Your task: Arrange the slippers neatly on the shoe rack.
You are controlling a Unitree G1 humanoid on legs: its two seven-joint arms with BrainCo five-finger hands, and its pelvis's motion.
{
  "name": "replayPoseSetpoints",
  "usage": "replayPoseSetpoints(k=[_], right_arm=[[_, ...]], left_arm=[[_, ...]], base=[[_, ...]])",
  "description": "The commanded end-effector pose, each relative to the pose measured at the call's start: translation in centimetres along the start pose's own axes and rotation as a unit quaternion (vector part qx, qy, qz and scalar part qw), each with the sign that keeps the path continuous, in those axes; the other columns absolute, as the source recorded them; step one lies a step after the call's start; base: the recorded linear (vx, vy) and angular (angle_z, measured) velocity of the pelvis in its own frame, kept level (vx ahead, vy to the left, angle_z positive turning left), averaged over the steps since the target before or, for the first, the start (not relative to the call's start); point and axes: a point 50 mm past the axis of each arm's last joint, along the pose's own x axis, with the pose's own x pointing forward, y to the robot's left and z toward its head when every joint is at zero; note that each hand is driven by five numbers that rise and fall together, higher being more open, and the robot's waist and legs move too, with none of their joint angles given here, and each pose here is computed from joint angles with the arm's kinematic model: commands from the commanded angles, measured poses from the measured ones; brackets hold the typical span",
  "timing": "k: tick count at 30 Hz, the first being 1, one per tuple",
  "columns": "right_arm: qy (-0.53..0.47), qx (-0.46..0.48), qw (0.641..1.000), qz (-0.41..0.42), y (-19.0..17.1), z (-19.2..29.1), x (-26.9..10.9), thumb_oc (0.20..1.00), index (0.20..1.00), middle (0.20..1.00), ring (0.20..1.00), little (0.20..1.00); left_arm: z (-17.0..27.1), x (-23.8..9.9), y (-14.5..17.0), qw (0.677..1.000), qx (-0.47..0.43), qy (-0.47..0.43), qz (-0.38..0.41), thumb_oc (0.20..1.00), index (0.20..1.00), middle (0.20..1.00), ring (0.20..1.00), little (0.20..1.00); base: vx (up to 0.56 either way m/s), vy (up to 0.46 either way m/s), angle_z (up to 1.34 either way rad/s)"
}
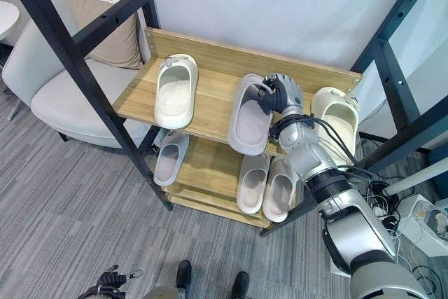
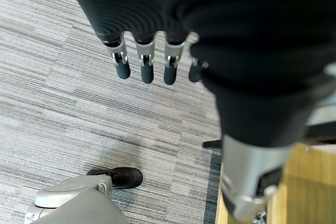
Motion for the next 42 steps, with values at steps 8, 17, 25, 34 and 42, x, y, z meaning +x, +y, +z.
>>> replayPoseSetpoints(k=[8,17,25,34,42], right_arm=[[-0.085,0.109,0.988,-0.068,-2.0,3.1,-2.9,0.200,0.200,0.200,0.200,0.200],[-0.212,0.174,0.958,-0.085,-4.0,8.1,-5.4,0.200,0.200,0.200,0.200,0.200],[-0.356,0.271,0.892,-0.064,-6.0,13.0,-8.8,0.200,0.200,0.200,0.200,0.200],[-0.443,0.420,0.790,0.055,-5.1,16.8,-11.8,0.200,0.200,0.200,0.200,0.200],[-0.454,0.472,0.746,0.121,-3.8,18.4,-12.5,0.200,0.200,0.200,0.200,0.200]], left_arm=[[0.9,0.2,-0.3,1.000,0.017,-0.004,0.007,1.000,1.000,1.000,1.000,1.000],[0.7,0.1,-0.7,1.000,0.017,0.003,0.009,1.000,1.000,1.000,1.000,1.000],[-0.7,0.1,-0.8,0.999,0.021,0.031,0.017,1.000,1.000,1.000,1.000,1.000],[-2.5,-0.3,-0.8,0.998,0.010,0.057,0.026,1.000,1.000,1.000,1.000,1.000],[-3.5,-0.4,-0.4,0.997,0.001,0.072,0.039,1.000,1.000,1.000,1.000,1.000]], base=[[0.00,-0.002,-0.01],[-0.01,-0.008,-0.07],[0.00,0.000,0.00],[0.00,0.000,0.00],[0.00,-0.004,0.01]])
